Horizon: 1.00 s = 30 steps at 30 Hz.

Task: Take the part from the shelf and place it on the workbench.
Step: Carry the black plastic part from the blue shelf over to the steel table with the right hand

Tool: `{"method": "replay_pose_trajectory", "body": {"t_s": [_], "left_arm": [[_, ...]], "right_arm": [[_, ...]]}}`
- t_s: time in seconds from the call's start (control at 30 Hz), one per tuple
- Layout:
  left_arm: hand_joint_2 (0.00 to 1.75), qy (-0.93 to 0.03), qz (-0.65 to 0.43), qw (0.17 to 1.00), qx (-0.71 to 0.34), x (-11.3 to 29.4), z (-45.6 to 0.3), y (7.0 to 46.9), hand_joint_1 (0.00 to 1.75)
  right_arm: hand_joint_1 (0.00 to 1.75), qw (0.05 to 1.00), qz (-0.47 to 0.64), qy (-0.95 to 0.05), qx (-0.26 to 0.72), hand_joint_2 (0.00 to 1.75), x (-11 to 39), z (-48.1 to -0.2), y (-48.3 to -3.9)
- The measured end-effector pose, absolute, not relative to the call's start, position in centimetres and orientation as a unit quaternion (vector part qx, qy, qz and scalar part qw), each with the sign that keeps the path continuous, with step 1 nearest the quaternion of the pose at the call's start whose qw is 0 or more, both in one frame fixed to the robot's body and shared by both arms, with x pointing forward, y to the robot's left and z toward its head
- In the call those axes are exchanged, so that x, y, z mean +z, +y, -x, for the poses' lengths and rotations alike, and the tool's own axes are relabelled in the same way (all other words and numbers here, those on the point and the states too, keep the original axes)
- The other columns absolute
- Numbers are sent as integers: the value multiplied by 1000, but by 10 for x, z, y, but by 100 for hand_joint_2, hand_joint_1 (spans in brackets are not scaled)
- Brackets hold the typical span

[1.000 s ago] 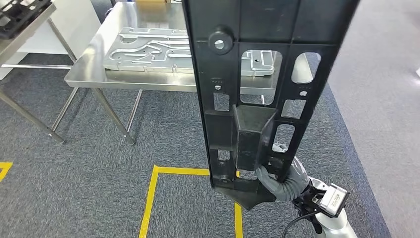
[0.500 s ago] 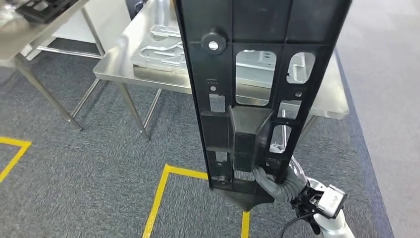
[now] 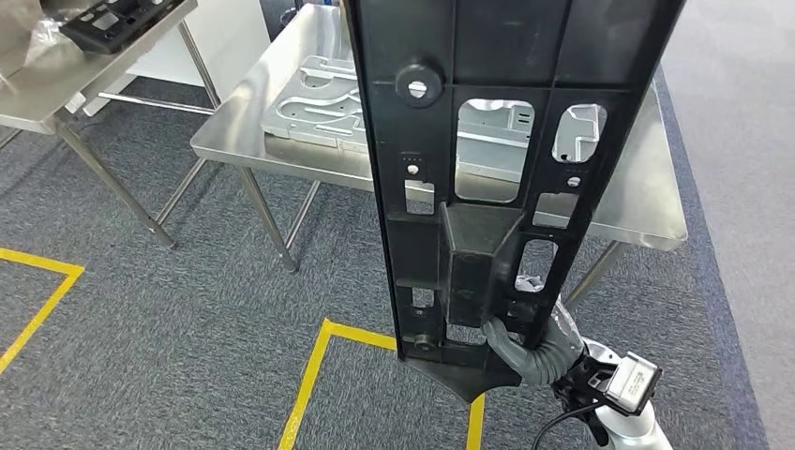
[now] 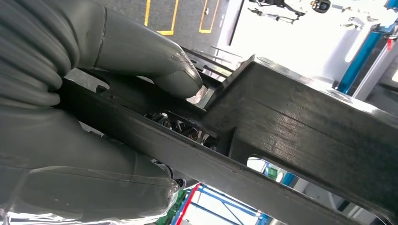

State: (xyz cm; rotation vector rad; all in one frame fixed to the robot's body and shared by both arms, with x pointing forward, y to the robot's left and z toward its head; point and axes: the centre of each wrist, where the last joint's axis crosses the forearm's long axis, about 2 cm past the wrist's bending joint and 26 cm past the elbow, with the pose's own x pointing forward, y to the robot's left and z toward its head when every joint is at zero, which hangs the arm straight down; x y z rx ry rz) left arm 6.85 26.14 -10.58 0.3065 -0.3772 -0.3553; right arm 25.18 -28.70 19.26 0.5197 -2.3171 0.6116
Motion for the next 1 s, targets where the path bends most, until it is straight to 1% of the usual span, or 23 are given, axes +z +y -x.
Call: {"method": "replay_pose_trajectory", "body": {"t_s": [1.0], "left_arm": [[175, -185, -152, 955, -177, -106, -67, 261, 0]], "right_arm": [[175, 333, -210, -890, 231, 175, 195, -255, -286]]}}
